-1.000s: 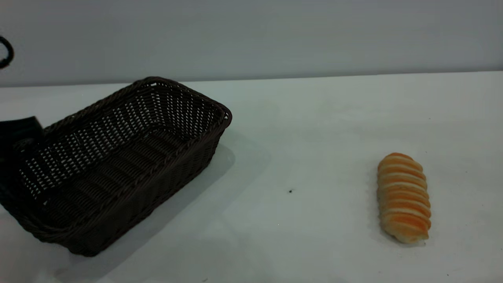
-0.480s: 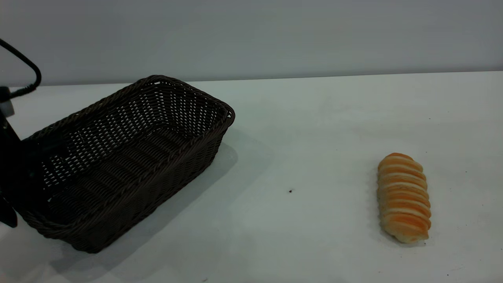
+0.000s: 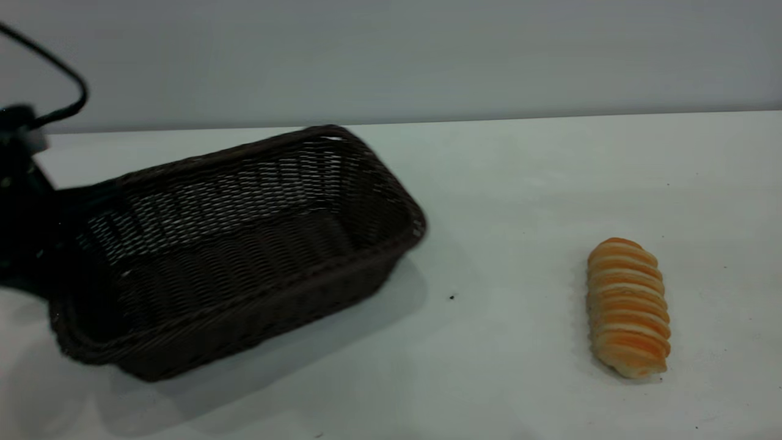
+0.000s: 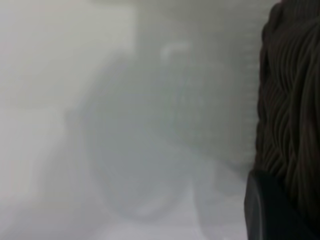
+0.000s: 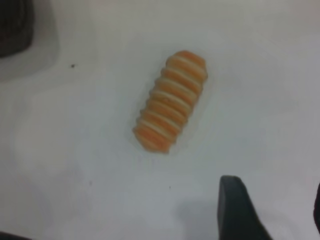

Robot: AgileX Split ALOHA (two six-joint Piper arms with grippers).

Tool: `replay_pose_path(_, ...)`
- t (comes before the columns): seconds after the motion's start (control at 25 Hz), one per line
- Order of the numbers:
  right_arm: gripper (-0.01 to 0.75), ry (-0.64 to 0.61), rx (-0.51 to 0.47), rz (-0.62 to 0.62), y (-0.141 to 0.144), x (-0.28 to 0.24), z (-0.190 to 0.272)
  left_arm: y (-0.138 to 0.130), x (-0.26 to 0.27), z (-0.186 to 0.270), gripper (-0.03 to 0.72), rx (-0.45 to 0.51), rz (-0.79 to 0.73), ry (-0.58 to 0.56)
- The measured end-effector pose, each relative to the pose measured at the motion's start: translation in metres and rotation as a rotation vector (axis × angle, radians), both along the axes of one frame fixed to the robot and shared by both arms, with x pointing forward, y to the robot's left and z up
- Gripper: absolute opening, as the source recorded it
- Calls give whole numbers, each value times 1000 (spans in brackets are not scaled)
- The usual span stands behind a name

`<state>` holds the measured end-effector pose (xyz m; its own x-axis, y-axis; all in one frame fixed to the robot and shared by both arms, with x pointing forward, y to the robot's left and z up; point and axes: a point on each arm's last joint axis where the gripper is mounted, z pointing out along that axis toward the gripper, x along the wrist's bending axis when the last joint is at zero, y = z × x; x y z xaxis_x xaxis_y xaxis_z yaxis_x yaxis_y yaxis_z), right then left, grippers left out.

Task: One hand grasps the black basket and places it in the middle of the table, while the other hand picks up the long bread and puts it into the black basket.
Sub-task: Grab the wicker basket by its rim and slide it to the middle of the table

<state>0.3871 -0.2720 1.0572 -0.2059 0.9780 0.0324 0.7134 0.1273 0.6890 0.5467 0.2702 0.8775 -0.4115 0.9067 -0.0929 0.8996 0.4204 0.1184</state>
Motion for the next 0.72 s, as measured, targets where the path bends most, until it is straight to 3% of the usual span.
replay_pose_path(0.36, 356, -6, 7, -2, 0, 0, 0, -62, 21, 22, 140, -39, -314, -64)
replay_pose_path(0.72, 356, -28, 5, 6, 1, 2, 2, -68, 22, -6, 140, -31, -366, 24)
